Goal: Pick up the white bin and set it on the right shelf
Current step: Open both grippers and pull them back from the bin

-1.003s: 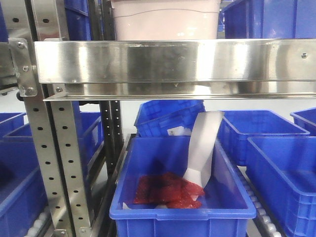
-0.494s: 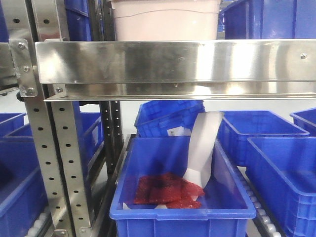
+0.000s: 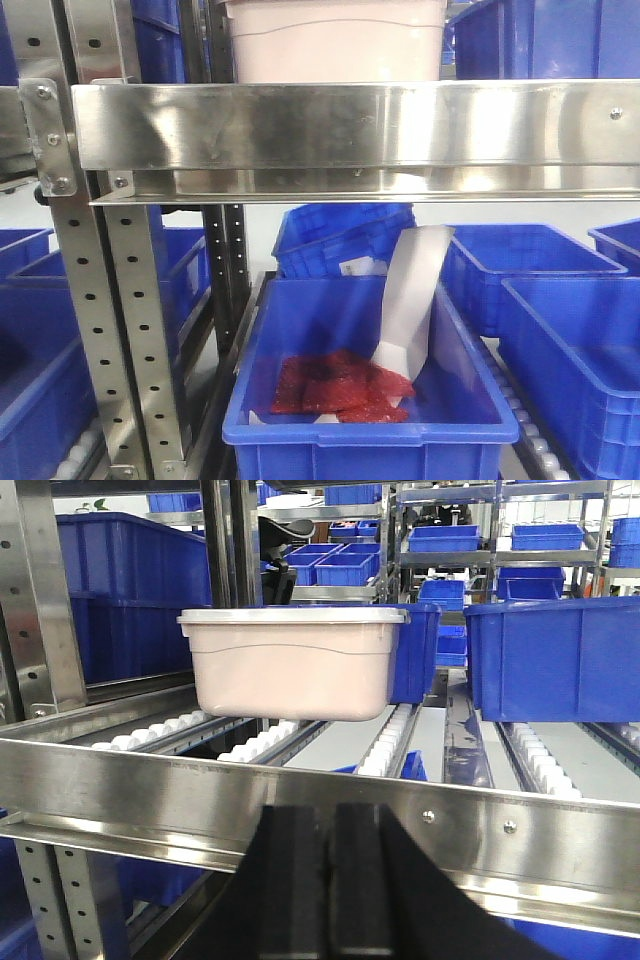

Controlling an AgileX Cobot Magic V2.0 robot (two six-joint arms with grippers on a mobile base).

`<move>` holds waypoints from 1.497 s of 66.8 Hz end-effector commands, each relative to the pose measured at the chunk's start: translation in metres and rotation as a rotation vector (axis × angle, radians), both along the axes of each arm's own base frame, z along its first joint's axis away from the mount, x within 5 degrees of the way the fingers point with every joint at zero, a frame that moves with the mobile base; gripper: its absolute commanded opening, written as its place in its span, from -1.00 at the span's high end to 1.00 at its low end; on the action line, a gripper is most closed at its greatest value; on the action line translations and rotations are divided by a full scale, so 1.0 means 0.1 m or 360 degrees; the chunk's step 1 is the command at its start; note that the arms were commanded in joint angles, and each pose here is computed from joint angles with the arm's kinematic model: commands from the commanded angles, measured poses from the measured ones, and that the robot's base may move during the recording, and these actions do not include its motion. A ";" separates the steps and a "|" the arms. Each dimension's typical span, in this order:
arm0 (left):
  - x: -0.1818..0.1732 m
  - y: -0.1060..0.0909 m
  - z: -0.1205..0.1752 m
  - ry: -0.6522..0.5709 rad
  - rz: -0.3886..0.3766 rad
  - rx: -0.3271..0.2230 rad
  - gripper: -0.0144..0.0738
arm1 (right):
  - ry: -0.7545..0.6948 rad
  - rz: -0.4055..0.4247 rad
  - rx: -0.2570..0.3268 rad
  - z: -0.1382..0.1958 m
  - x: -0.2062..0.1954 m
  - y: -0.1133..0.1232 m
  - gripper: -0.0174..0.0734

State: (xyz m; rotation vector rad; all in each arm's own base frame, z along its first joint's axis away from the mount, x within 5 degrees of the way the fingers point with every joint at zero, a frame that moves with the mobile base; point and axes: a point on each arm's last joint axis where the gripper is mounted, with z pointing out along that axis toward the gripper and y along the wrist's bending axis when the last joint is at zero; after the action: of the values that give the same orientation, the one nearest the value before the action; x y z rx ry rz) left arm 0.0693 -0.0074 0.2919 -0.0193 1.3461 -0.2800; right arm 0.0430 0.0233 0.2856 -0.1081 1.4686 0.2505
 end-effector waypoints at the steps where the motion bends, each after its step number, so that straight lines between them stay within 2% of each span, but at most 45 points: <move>1: -0.01 0.03 0.11 -0.0077 0.0050 -0.0029 0.94 | -0.0063 -0.0045 0.0023 0.10 -0.01 -0.03 0.49; 31: -0.01 0.03 0.11 -0.0077 0.0050 -0.0029 0.94 | -0.0059 -0.0048 0.0024 0.09 0.00 -0.03 0.49; 34: -0.01 0.03 0.11 -0.0077 0.0050 -0.0029 0.94 | -0.0072 -0.0086 0.0024 0.09 0.00 -0.05 0.49; 41: -0.01 0.03 0.11 -0.0077 0.0050 -0.0029 0.94 | -0.0069 -0.0221 -0.0112 0.01 0.04 -0.12 0.49; 42: -0.01 0.03 0.11 -0.0077 0.0050 -0.0029 0.94 | -0.0059 -0.0230 -0.0097 -0.02 0.04 -0.12 0.49; 43: -0.01 0.03 0.11 -0.0077 0.0050 -0.0029 0.94 | -0.0051 -0.0246 -0.0120 -0.04 0.04 -0.13 0.49; 49: -0.01 0.03 0.11 -0.0077 0.0050 -0.0029 0.94 | 0.0023 -0.0302 -0.0001 -0.19 0.03 -0.17 0.49; 51: -0.01 0.03 0.11 -0.0077 0.0050 -0.0029 0.94 | 0.0025 -0.0334 -0.0017 -0.22 0.02 -0.19 0.49; 52: -0.01 0.03 0.11 -0.0077 0.0050 -0.0029 0.94 | 0.0029 -0.0343 0.0022 -0.25 0.01 -0.19 0.49; 57: -0.01 0.03 0.11 -0.0077 0.0050 -0.0029 0.94 | 0.0011 -0.0421 0.0045 -0.35 0.00 -0.24 0.49; 60: -0.01 0.03 0.11 -0.0077 0.0050 -0.0029 0.94 | -0.0021 -0.0434 0.0122 -0.40 0.02 -0.25 0.49; 63: -0.01 0.03 0.11 -0.0077 0.0050 -0.0029 0.94 | -0.0052 -0.0438 0.0152 -0.46 0.04 -0.26 0.49; 75: -0.01 0.03 0.11 -0.0077 0.0050 -0.0029 0.94 | -0.0091 -0.0460 0.0127 -0.74 0.11 -0.27 0.49; 84: -0.01 0.03 0.11 -0.0077 0.0050 -0.0029 0.94 | 0.0010 -0.0465 0.0021 -0.80 0.12 -0.27 0.49; 100: -0.01 0.03 0.11 -0.0077 0.0050 -0.0029 0.94 | -0.0055 -0.0470 0.0027 -0.76 0.11 -0.27 0.49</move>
State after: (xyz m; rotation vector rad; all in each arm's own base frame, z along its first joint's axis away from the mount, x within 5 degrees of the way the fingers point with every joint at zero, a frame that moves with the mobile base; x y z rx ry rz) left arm 0.0693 -0.0072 0.2916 -0.0206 1.3457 -0.2787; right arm 0.0567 -0.0031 0.2001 0.1353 1.5430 0.0462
